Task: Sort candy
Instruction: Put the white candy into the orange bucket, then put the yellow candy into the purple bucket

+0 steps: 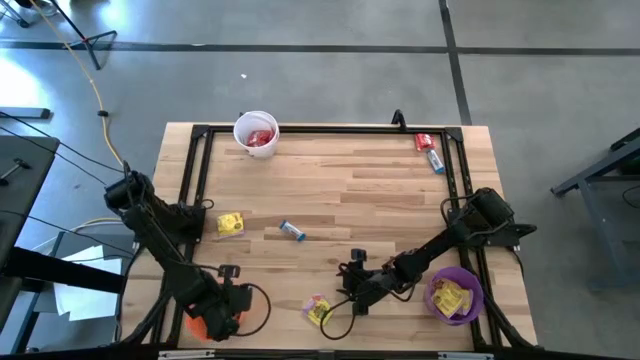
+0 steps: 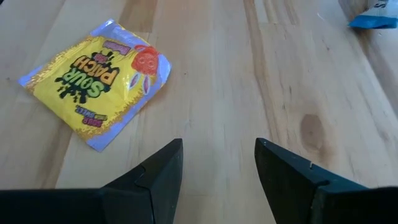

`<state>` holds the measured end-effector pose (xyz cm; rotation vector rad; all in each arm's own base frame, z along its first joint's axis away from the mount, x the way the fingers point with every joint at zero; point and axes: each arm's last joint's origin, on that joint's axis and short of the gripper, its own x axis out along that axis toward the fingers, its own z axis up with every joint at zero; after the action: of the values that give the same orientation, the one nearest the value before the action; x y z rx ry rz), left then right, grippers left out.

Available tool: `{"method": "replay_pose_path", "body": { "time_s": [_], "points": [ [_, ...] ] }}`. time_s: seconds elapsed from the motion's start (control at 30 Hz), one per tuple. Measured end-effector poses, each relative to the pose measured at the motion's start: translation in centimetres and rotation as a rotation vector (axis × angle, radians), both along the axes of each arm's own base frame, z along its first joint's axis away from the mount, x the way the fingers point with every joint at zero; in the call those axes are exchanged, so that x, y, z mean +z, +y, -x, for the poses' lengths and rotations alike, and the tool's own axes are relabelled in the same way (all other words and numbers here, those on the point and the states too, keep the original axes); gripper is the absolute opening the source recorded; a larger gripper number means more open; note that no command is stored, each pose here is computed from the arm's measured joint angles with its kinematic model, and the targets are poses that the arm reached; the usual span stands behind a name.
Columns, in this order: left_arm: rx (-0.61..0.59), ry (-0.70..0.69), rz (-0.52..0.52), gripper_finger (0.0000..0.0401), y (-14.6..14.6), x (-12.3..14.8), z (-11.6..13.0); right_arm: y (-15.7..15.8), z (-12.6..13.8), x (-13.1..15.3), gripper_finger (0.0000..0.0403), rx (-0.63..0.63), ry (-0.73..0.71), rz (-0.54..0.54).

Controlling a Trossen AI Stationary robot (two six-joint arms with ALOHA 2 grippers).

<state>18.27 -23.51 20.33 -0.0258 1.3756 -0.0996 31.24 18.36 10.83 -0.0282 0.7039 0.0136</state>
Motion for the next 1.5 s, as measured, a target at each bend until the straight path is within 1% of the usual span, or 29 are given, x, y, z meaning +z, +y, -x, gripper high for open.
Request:
{"method": "replay_pose_path", "body": {
  "time_s": [0.13,0.23,0.33,0.47,0.63,0.77,0.83,0.93,1.1,1.27,1.33,1.4,1.5],
  "points": [
    [0.030,0.058,0.034,0.0115,0.1,0.0,0.0,-0.1,0.0,0.0,0.0196,-0.015,-0.008,0.012],
    [0.057,0.111,0.046,0.0137,0.1,0.2,0.2,0.0,-0.1,0.2,0.0197,-0.015,-0.025,0.002],
    [0.055,0.128,0.031,0.0151,-0.1,1.1,0.5,0.3,-0.2,0.4,0.0197,-0.008,-0.056,-0.017],
    [0.038,0.104,0.011,0.0158,-0.6,2.6,0.8,1.1,-0.2,0.9,0.0197,0.036,-0.108,-0.017],
    [-0.004,0.030,0.012,0.0158,-1.5,4.3,0.8,1.8,-0.1,1.2,0.0197,0.074,-0.144,-0.045],
    [-0.046,-0.018,0.025,0.0158,-2.0,5.4,0.7,1.8,-0.1,1.2,0.0197,0.059,-0.143,-0.082],
    [-0.067,-0.049,0.025,0.0158,-2.0,6.0,0.7,1.9,-0.2,1.4,0.0197,0.071,-0.150,-0.101],
    [-0.103,-0.125,-0.003,0.0158,-1.6,6.8,0.8,2.1,-0.3,1.6,0.0197,0.088,-0.171,-0.118],
    [-0.157,-0.241,-0.058,0.0158,-0.5,8.1,0.6,2.2,-0.4,1.2,0.0197,0.098,-0.175,-0.110],
    [-0.227,-0.320,-0.084,0.0158,0.5,8.8,-1.0,2.9,-1.5,0.0,0.0206,0.105,-0.155,-0.103],
    [-0.271,-0.368,-0.071,0.0158,0.9,8.6,-2.0,3.4,-2.2,0.0,0.0216,0.106,-0.141,-0.095],
    [-0.324,-0.401,-0.041,0.0158,1.4,7.8,-3.1,3.8,-2.8,0.2,0.0229,0.110,-0.112,-0.073],
    [-0.388,-0.458,-0.002,0.0158,2.3,5.5,-4.6,4.3,-3.4,0.5,0.0246,0.115,-0.079,-0.052]
  ]
}}
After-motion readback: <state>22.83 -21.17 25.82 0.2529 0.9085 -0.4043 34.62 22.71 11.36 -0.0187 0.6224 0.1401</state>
